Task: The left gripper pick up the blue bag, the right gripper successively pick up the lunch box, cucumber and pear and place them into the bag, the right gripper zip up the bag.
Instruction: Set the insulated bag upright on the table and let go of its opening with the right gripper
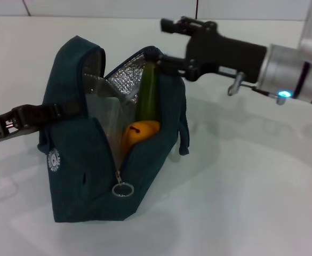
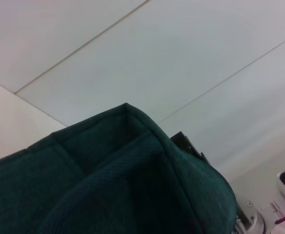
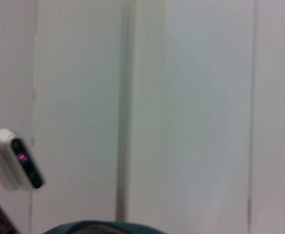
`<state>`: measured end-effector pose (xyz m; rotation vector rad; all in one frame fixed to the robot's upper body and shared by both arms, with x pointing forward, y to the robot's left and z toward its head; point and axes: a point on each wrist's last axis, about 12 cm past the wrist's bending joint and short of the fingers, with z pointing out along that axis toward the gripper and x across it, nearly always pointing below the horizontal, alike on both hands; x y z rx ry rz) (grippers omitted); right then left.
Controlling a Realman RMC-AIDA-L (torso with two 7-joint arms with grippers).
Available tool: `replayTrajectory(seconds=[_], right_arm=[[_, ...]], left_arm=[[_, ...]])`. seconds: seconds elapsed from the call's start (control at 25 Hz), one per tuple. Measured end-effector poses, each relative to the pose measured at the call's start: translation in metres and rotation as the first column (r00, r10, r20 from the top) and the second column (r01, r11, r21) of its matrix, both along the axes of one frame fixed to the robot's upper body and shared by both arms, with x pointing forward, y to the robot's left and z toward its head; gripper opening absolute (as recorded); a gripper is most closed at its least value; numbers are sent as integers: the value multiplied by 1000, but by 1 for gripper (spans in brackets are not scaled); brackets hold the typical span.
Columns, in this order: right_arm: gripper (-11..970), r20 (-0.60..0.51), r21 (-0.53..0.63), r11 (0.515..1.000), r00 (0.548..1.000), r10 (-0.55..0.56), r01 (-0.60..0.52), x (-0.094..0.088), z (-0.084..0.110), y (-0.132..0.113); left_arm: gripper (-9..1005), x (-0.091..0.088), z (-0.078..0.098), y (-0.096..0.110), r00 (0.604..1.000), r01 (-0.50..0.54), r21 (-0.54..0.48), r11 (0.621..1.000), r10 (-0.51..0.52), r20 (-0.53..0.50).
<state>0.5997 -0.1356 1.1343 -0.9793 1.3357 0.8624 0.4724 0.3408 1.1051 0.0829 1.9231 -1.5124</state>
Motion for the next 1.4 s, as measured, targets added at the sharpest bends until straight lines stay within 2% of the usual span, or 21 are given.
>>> replayTrajectory(seconds=[0.16,0.32,0.4,0.48,0.76,1.0,1.4], right_arm=[[700,-12,11,998,998,-55,55,2,-3,-16],[699,-56,3,990,988,-141,141,2,-17,-42],[698,-69,-3,988,986,-154,155,1,-21,-47],[698,-103,-43,985,980,-171,167,-3,-34,-55],[696,-136,-104,983,976,-168,154,-8,-49,-53],[695,-145,-128,977,972,-187,169,-7,-53,-53],[692,-180,-177,977,973,-147,115,-5,-59,-38]], left_arm=[[37,0,0,0,1000,0,1,1000,0,-1],[37,0,0,0,1000,0,1,1000,0,-1],[37,0,0,0,1000,0,1,1000,0,-1],[37,0,0,0,1000,1,1,1000,-1,-1],[37,3,1,-3,1000,9,-1,1000,-9,5],[37,5,2,-3,1000,9,-1,1000,-9,6],[36,6,2,-3,1000,1,0,1000,-1,8]])
